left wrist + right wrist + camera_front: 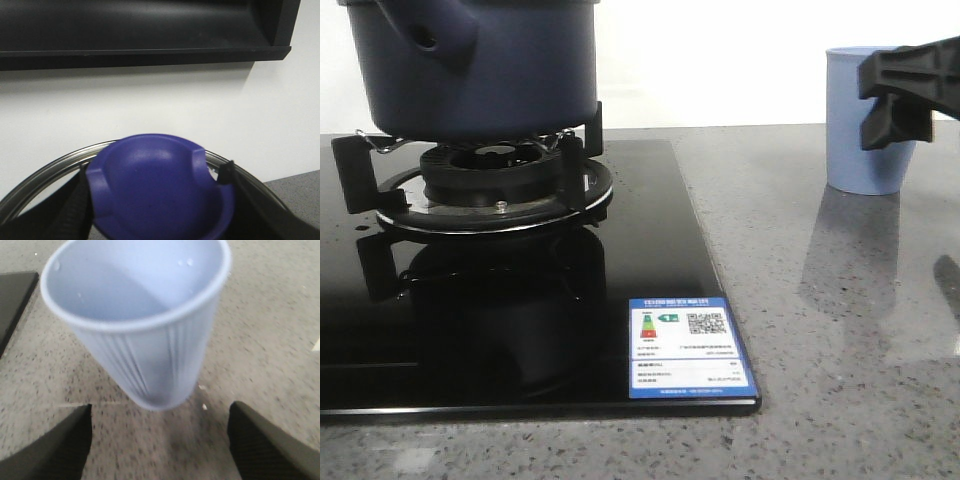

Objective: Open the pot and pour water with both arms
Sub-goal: 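Lower the cup onto the counter, open the right gripper and withdraw, then lower the lid back onto the pot and open the left gripper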

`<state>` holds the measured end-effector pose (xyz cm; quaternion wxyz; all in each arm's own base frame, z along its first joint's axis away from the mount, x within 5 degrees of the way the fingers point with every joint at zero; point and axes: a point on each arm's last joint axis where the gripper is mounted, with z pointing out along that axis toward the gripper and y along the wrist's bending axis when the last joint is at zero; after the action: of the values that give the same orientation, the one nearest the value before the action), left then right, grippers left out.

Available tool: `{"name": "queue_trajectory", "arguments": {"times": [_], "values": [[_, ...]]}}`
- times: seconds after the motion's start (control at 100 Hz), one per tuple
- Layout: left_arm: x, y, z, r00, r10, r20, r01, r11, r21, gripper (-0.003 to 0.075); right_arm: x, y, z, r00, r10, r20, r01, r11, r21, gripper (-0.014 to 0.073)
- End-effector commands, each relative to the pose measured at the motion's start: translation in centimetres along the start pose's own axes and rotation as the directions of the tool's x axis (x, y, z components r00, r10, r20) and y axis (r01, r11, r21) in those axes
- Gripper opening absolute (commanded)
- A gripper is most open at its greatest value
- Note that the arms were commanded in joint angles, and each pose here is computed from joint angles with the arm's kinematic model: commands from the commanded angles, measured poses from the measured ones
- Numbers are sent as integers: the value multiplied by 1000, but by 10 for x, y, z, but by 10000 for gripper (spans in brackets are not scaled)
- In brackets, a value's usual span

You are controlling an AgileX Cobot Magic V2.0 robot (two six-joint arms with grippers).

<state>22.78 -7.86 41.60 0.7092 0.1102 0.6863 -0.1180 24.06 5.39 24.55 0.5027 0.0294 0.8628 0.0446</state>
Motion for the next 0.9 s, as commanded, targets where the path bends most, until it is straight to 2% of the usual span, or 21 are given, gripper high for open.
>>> {"name": "queue_trajectory", "arguments": {"times": [0.0, 0.29, 0.51, 0.68, 0.89], "values": [[-29, 5, -10, 986, 3, 165, 5, 999, -48, 378, -11, -5, -18, 997, 2, 79, -3, 1000, 7, 479], [-27, 2, -10, 990, -1, 144, 6, 1000, -29, 378, -22, -13, -68, 968, 45, 247, -37, 999, -38, 479], [-19, -20, -2, 994, -11, 110, 4, 998, 65, 378, -33, -18, -103, 925, 80, 371, -58, 996, -72, 479], [-6, -34, 13, 998, -9, 59, 3, 994, 108, 378, -36, -21, -119, 899, 96, 426, -65, 994, -87, 479], [11, -37, 30, 1000, 0, -1, 0, 994, 112, 378, -37, -23, -129, 883, 104, 459, -66, 993, -97, 479]]}}
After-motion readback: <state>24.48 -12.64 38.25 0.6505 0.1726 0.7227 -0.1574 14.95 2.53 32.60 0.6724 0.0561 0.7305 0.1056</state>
